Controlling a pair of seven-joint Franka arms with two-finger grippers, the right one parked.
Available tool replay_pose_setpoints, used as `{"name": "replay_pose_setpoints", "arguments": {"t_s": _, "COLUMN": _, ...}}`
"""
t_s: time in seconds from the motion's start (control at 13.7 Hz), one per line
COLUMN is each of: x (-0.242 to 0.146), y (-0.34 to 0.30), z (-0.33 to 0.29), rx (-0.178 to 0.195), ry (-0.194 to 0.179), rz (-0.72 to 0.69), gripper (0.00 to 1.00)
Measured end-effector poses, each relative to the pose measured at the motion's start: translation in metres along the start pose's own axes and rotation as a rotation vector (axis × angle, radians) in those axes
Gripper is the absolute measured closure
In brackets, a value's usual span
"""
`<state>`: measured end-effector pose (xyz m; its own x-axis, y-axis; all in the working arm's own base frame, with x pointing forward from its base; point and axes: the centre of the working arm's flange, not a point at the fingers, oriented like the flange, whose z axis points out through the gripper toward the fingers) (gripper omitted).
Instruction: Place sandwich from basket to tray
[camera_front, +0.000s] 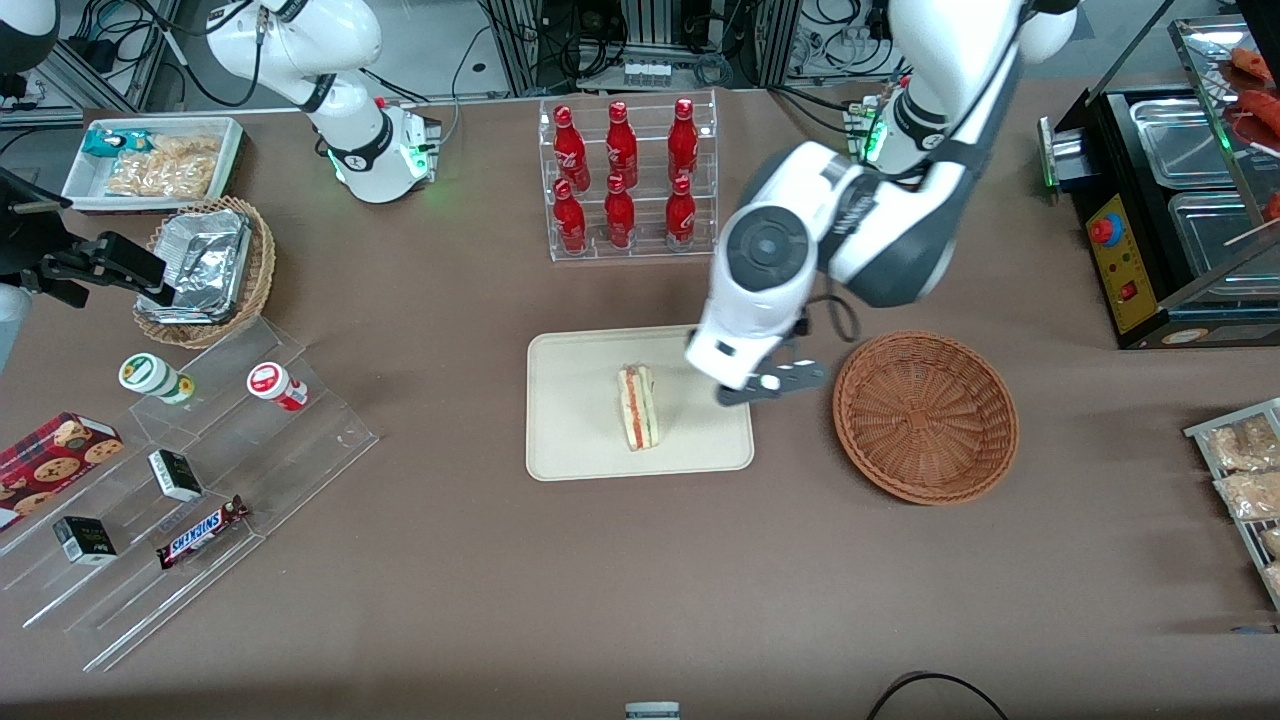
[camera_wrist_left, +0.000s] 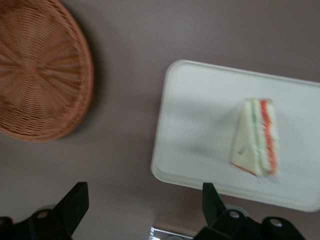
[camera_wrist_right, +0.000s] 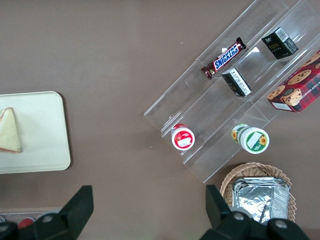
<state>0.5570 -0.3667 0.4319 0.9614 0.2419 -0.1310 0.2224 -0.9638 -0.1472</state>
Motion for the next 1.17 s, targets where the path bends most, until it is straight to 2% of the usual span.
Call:
{"name": "replay_pose_setpoints", "arguments": {"t_s": 0.15, "x": 0.024, "y": -0.031, "z": 0.002, "rx": 0.035, "ry": 0.005, "rz": -0.022, "gripper": 0.0}}
{"name": "replay_pose_setpoints", "arguments": {"t_s": 0.37, "x": 0.044, "y": -0.063, "z": 0.006, "rx": 0.047, "ry": -0.005, "rz": -0.01, "gripper": 0.0}}
{"name": "replay_pose_setpoints", "arguments": {"t_s": 0.88, "x": 0.05, "y": -0.14, "z": -0.025, "rx": 0.02, "ry": 0.001, "rz": -0.017, "gripper": 0.0}}
{"name": "replay_pose_setpoints", "arguments": {"t_s": 1.02, "x": 0.054, "y": -0.167, "z": -0.034, "rx": 0.002, "ry": 0.002, "rz": -0.032, "gripper": 0.0}}
{"name": "replay_pose_setpoints", "arguments": {"t_s": 1.17, "x": 0.055, "y": -0.195, "z": -0.04, "rx": -0.009, "ry": -0.013, "rz": 0.03, "gripper": 0.0}}
